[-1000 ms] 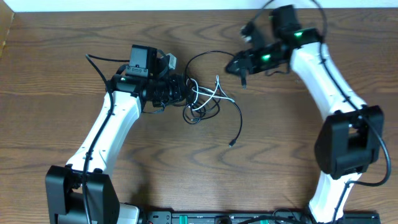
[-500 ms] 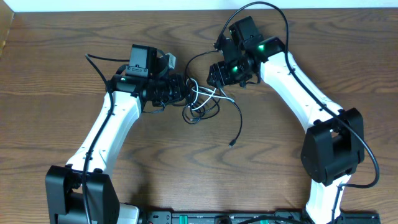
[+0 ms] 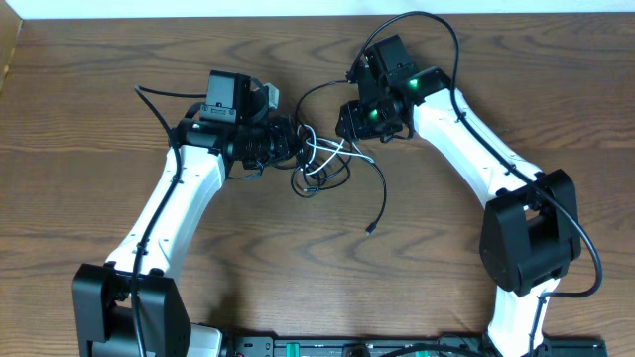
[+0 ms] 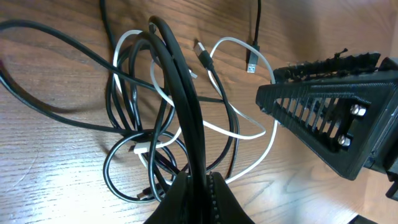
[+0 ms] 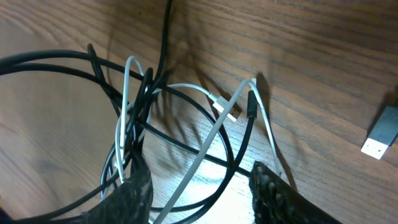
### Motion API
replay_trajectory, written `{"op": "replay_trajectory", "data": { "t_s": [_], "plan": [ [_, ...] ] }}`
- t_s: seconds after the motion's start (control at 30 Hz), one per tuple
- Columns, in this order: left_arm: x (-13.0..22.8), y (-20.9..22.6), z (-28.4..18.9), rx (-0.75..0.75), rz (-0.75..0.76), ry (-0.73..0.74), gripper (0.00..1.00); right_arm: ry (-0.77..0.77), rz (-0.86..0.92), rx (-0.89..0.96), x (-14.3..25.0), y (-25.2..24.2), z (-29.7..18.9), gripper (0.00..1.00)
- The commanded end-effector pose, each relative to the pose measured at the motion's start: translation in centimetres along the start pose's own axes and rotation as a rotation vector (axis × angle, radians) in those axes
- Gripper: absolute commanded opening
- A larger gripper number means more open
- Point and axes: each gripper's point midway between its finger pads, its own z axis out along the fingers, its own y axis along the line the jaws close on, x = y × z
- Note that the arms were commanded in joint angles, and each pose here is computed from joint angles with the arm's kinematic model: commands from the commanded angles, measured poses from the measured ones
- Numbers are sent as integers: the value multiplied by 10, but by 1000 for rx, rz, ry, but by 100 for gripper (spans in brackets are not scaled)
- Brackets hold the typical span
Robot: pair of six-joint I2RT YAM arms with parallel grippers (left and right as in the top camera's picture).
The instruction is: Untangle cables
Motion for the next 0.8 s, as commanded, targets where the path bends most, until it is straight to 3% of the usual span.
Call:
{"op": "replay_trajectory", "data": {
  "t_s": [0.0, 0.23, 0.47, 0.77],
  "plan": [
    [0, 2, -1, -10, -12, -9, 7, 40, 19, 0, 10, 2, 16, 45],
    [0, 2, -1, -11, -12, -9, 7, 42, -5, -11, 12, 13, 21, 33],
    [0, 3, -1, -11, -11, -10, 7, 49, 13, -1, 13, 5, 19, 1],
    [-1, 4, -1, -22, -11, -15, 8, -45, 23, 19, -10, -21, -45, 1]
  ]
}}
